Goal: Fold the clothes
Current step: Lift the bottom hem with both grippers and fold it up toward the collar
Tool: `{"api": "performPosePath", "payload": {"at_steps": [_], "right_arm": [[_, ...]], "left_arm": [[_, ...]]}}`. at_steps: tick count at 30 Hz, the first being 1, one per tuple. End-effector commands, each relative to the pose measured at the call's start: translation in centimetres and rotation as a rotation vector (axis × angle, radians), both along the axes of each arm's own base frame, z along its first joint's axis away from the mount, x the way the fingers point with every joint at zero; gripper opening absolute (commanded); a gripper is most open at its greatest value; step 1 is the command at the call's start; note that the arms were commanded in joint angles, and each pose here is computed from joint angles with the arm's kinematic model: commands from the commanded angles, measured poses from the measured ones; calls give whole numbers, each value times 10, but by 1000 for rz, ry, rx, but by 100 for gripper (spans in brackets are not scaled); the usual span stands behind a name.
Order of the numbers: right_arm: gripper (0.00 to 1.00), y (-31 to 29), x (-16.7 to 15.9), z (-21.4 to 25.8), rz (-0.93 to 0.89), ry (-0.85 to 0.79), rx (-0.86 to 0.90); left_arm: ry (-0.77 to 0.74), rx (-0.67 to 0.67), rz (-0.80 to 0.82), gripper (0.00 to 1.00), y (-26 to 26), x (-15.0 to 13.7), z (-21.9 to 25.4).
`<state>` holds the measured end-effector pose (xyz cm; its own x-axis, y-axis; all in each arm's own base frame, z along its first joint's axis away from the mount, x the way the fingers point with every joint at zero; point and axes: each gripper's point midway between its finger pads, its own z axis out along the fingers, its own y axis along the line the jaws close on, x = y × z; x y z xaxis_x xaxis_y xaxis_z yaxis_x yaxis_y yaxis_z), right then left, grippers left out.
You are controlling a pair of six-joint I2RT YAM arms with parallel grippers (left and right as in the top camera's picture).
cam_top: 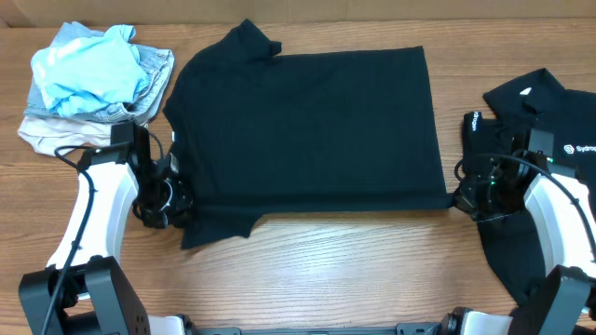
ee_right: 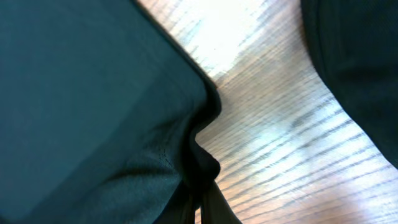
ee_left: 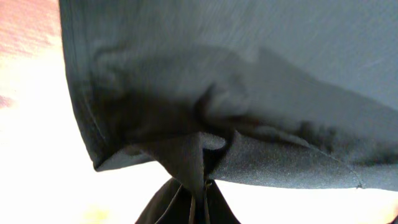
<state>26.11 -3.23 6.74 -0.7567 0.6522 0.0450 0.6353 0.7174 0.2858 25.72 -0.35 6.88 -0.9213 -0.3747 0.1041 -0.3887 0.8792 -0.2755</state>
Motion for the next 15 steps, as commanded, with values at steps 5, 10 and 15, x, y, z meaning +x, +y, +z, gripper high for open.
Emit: {"api": "performPosePath", "payload": {"at_steps": [5,10,15], "right_arm": [[4,-2,20,11,29,-106,-12],[4,0,47,20,46,-232,11],[4,-5,64,21,21,-285,1]], "left_arm": [[-36,26,24,4,4,13,6],[-120,34,26,4,7,34,7],[-218,18,6,4,3,55,12]]}}
